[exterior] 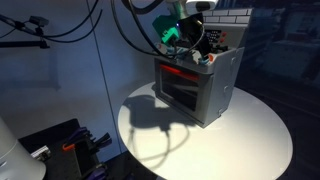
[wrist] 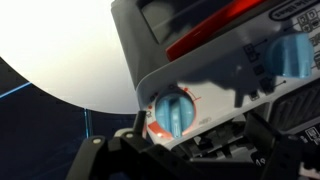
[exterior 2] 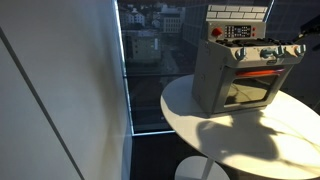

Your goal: Turn the knob to the far right

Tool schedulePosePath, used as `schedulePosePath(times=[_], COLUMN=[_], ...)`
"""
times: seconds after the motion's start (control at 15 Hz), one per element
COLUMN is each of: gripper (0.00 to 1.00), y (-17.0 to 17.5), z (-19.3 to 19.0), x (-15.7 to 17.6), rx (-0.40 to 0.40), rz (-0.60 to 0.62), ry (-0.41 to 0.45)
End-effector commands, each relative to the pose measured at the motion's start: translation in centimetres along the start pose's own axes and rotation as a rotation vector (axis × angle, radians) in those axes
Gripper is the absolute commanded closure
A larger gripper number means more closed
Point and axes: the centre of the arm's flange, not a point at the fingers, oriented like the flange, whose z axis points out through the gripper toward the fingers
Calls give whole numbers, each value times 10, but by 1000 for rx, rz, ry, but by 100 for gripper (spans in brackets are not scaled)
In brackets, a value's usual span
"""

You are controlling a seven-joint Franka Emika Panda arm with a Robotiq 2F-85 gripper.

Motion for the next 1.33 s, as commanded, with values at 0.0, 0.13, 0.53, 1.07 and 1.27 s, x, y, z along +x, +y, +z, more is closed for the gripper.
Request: schedulePosePath(times=[0.0, 0.13, 0.53, 1.07, 1.27], gripper=[0, 2, 24, 31, 41], y=[0, 0, 1, 2, 2], z=[6, 7, 6, 8, 8], x=[13, 14, 17, 18, 18], rx=[21, 25, 32, 33, 34], rz=[-7, -5, 6, 18, 19], ry=[18, 18, 21, 22, 22])
